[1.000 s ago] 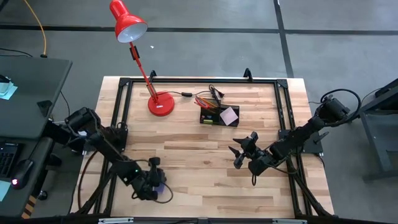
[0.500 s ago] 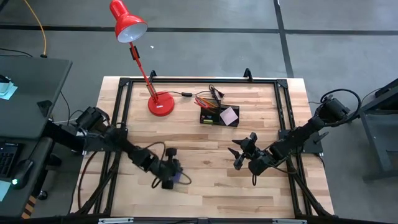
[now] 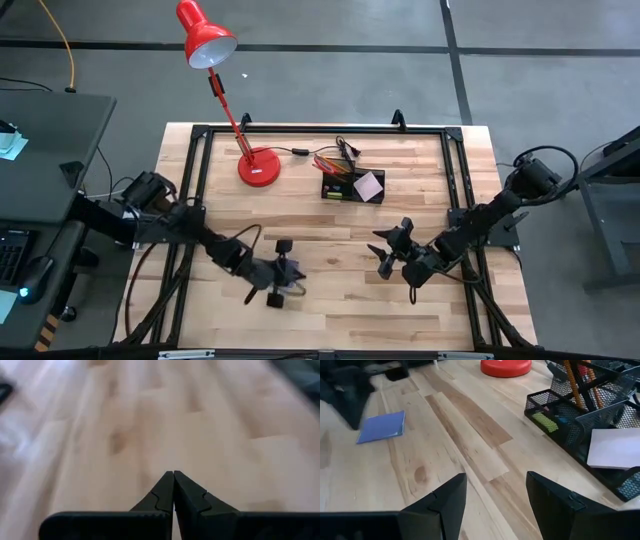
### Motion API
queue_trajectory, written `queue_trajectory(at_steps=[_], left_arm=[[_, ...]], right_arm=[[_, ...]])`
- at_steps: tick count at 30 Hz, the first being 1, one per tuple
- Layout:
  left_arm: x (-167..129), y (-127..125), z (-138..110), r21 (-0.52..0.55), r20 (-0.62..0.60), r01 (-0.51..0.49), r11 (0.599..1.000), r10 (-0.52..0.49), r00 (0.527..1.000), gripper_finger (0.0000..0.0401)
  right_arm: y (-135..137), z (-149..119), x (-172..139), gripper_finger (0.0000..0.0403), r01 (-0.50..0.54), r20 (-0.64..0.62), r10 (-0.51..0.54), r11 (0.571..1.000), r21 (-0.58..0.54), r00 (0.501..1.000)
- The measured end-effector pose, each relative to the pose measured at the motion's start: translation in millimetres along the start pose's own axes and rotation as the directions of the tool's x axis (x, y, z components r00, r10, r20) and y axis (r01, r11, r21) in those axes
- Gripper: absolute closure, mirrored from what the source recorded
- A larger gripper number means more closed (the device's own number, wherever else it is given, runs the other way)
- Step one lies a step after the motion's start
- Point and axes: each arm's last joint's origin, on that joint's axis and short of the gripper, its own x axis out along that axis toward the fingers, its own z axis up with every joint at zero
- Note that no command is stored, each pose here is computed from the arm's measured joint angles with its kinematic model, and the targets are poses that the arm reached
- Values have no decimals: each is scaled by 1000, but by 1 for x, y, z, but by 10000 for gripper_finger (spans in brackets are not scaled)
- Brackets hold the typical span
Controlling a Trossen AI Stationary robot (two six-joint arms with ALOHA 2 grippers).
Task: Pick and place office supplies into organizer
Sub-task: Put the blue sticky notes into the desk organizer
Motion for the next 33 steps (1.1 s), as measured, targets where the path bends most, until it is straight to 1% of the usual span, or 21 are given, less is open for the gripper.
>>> queue_trajectory(at_steps=[2, 3, 6, 8, 10, 12, 14, 16, 18, 19, 21, 23, 25, 28, 30, 33], left_arm=[[-4, -9, 0, 27, 14, 28, 999, -28, 1000, 401], [-5, -12, -2, 42, 0, 36, 998, -36, 999, 401], [-13, -18, -11, 53, -90, 61, 997, -56, 994, 401], [-16, -20, -18, 37, -154, 60, 998, -53, 987, 401], [-18, -24, -23, 32, -184, 63, 998, -56, 981, 401], [-20, -26, -24, 24, -198, 61, 998, -55, 979, 401], [-24, -26, -30, 23, -249, 38, 999, -31, 968, 401], [-29, -25, -32, 38, -273, 1, 999, 10, 962, 401], [-37, -25, -32, 46, -276, -46, 998, 57, 959, 401], [-40, -24, -31, 49, -277, -60, 997, 72, 958, 401], [-49, -23, -29, 63, -289, -73, 995, 88, 953, 401], [-57, -24, -25, 65, -268, -86, 994, 100, 958, 401], [-62, -22, -22, 61, -259, -104, 993, 116, 959, 401], [-64, -17, -25, 62, -287, -155, 986, 166, 943, 401], [-63, -14, -30, 53, -320, -185, 981, 192, 928, 401], [-61, -12, -35, 60, -356, -194, 979, 203, 912, 401]], right_arm=[[1, -1, 0, 206, -3, -1, 3, 1000, 3, 1000], [1, -1, -1, 206, -9, -5, 9, 1000, 3, 1000], [3, -1, -1, 206, -41, -18, 42, 999, 34, 999], [7, 2, -1, 206, -92, -22, 94, 993, 70, 995], [12, 7, 1, 206, -173, -18, 175, 980, 95, 984], [17, 13, 6, 206, -271, -14, 276, 952, 145, 961], [21, 18, 14, 205, -375, -22, 389, 900, 224, 921], [21, 19, 24, 205, -445, -51, 478, 848, 287, 877], [19, 16, 35, 206, -451, -80, 507, 819, 355, 858], [18, 14, 40, 205, -436, -104, 508, 814, 384, 855], [17, 9, 52, 203, -405, -145, 498, 816, 413, 855], [18, 8, 62, 201, -388, -163, 493, 815, 431, 854], [20, 8, 73, 200, -374, -172, 482, 821, 432, 859], [29, 13, 87, 202, -394, -173, 495, 822, 412, 852], [35, 19, 95, 202, -430, -174, 530, 807, 406, 830], [42, 29, 102, 197, -467, -203, 569, 794, 390, 797]])
